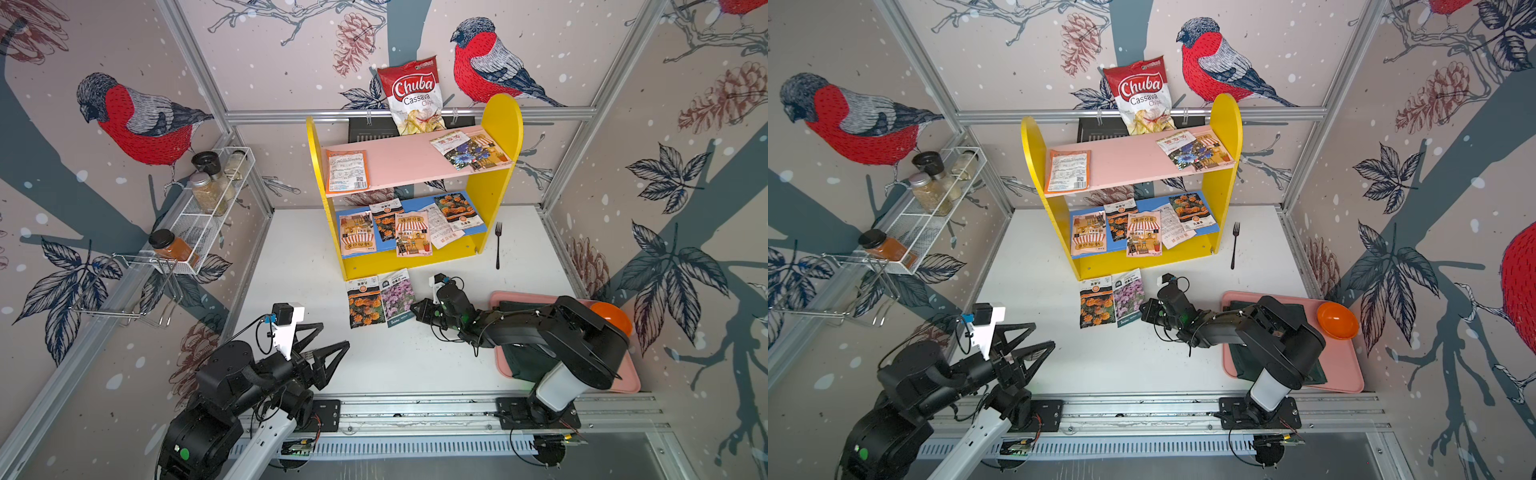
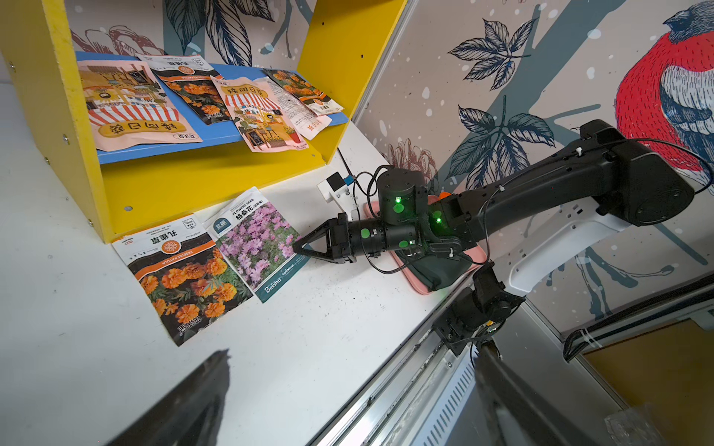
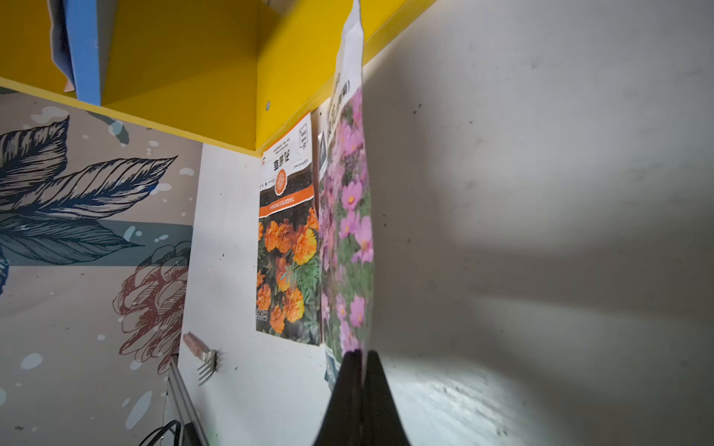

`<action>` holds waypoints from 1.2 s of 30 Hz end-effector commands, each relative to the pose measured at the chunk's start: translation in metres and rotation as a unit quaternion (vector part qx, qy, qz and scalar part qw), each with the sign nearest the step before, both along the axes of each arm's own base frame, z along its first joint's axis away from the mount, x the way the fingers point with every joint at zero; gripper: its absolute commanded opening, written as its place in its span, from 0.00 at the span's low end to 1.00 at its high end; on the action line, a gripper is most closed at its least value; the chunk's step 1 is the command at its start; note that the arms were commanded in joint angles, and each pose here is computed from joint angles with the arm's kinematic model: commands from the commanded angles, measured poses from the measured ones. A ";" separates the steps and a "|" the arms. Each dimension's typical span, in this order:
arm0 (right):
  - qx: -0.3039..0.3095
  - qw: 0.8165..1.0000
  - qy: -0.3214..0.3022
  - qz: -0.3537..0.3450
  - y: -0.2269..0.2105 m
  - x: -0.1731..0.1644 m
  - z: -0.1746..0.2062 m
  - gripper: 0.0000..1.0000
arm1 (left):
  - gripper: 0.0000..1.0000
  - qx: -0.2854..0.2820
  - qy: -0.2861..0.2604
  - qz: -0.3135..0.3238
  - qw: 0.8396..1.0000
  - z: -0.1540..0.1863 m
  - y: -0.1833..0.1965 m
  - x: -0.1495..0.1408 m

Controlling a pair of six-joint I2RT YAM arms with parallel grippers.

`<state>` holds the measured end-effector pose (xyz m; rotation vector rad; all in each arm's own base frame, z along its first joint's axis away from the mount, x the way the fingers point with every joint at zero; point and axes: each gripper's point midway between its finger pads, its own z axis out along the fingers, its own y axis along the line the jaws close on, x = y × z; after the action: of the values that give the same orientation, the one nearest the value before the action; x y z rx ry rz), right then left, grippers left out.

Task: Take the seed bag off the shelf
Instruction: Place the seed packet at the center of the board.

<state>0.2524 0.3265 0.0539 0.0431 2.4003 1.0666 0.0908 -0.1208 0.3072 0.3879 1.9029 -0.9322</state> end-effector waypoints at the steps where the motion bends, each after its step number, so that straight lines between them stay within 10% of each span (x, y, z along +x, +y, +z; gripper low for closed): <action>1: -0.020 0.998 -0.002 -0.063 -0.014 0.009 -0.008 0.00 | 0.98 -0.006 -0.013 0.004 1.000 0.005 0.001 0.001; 14: -0.056 0.996 0.008 -0.062 0.004 0.013 -0.020 0.11 | 0.98 -0.012 -0.015 0.007 1.000 0.006 0.002 0.000; 24: -0.132 0.988 -0.009 -0.078 -0.007 0.017 -0.020 0.78 | 0.98 -0.013 -0.016 0.006 1.000 0.007 0.001 0.000; 36: -0.223 0.968 -0.093 -0.075 -0.052 0.009 0.043 1.00 | 0.98 -0.018 -0.022 0.008 1.000 0.013 -0.001 0.006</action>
<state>0.2660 0.2925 0.0881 0.0380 2.3778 0.5097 0.0926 -0.1192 0.3072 0.3643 1.9007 -0.9305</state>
